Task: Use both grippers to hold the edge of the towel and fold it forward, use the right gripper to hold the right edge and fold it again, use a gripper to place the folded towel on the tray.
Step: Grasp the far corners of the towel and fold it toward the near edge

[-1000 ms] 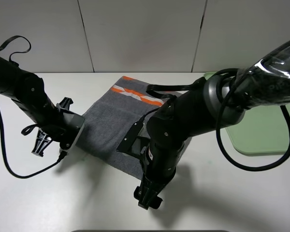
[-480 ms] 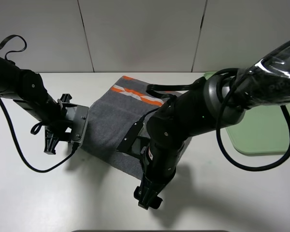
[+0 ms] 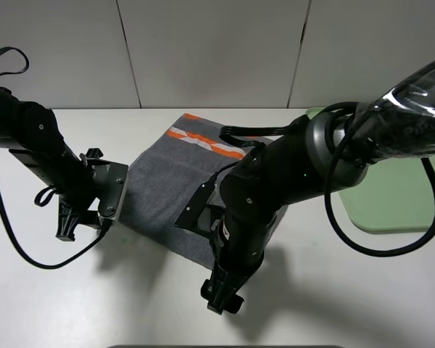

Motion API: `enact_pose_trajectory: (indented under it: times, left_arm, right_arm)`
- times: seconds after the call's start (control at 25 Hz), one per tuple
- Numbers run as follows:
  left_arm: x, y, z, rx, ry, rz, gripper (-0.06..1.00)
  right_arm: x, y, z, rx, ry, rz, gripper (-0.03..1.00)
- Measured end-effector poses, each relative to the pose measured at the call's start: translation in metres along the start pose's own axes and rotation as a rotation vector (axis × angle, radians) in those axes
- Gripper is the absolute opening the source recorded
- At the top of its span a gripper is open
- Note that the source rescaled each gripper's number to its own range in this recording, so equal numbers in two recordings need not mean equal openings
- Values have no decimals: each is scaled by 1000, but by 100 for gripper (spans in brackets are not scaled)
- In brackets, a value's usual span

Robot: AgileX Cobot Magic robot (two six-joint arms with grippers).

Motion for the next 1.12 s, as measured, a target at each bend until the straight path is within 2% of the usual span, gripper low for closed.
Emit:
enact_pose_trajectory:
  times: [0.44, 0.92, 1.0, 1.12]
  left_arm:
    - [-4, 2, -2, -6, -5, -22, 54]
    - [-15, 4, -2, -6, 2, -10, 54]
    - [-15, 5, -2, -5, 1, -11, 52]
    - [-15, 4, -2, -4, 1, -10, 41]
  right_arm:
    - [0, 0, 0, 1, 0, 0, 100]
    - [0, 0, 0, 3, 0, 0, 100]
    - [0, 0, 0, 3, 0, 0, 100]
    - [0, 0, 0, 3, 0, 0, 100]
Point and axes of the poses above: a point on each arm's last joint axis where the gripper is mounted, x pointing back along that axis away from the gripper, y along the wrist's bending axis when the last joint is at zero, z = x × y, the point moved 2 cm from there along -x, pointing out along that axis toward the gripper, and after that the axes turned 7 degrees about x, right-handed, at the moved point
